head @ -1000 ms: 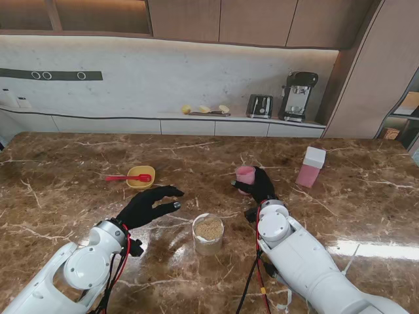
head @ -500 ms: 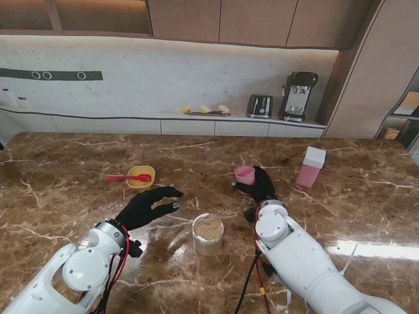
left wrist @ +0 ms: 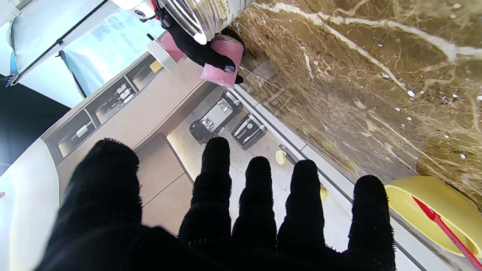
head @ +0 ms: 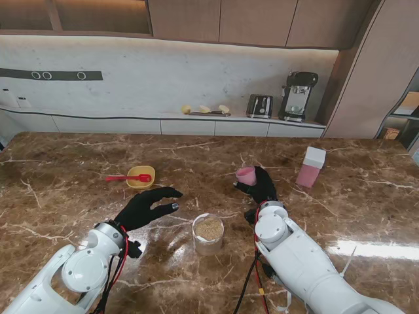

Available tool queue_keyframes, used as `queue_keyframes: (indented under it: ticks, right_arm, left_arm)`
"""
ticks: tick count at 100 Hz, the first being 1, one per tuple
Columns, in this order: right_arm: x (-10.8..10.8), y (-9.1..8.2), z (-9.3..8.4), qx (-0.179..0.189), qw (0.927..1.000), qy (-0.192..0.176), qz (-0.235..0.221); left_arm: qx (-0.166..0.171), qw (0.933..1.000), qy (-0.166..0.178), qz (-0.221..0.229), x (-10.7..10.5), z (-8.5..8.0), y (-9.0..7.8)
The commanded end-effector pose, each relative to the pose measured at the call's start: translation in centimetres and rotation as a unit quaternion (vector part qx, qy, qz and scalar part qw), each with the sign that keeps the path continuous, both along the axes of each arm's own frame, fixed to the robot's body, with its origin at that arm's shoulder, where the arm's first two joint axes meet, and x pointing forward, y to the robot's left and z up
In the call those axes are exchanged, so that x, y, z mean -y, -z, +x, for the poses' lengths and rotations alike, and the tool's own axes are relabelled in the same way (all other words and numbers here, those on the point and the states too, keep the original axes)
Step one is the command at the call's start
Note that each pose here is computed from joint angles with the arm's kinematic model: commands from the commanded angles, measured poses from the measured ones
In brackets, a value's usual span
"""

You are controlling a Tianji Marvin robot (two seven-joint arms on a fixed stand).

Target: Measure grain into the airtight container

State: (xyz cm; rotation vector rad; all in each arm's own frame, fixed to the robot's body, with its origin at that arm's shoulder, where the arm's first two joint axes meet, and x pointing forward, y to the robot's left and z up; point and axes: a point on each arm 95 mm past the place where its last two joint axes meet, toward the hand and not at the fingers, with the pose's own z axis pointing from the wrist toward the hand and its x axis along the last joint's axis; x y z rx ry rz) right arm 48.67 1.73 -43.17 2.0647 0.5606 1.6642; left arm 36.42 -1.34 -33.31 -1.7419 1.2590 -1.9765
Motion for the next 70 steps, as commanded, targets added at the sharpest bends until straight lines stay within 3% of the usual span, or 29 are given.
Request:
queue_keyframes:
  ticks: [1,41,70]
  right_arm:
    - [0.71,2.05,-1.41,-0.028,0.9996,0.006,-0.005]
    - [0.80,2.21,-1.47,-0.014,0.9989,0.027,0.036]
    - [0.91,2.22,-1.32,-0.008,0.9986,0.012,0.051]
  left_arm:
    - [-0.004,1.0000,0.000,0.000,0.03,-0.23,0.38]
    - [-0.004,1.0000,0.000,-0.001,-0.01,-0.28,0.45]
    - [-0.005,1.0000,0.001,-0.001,0.00,-0.26,0.46]
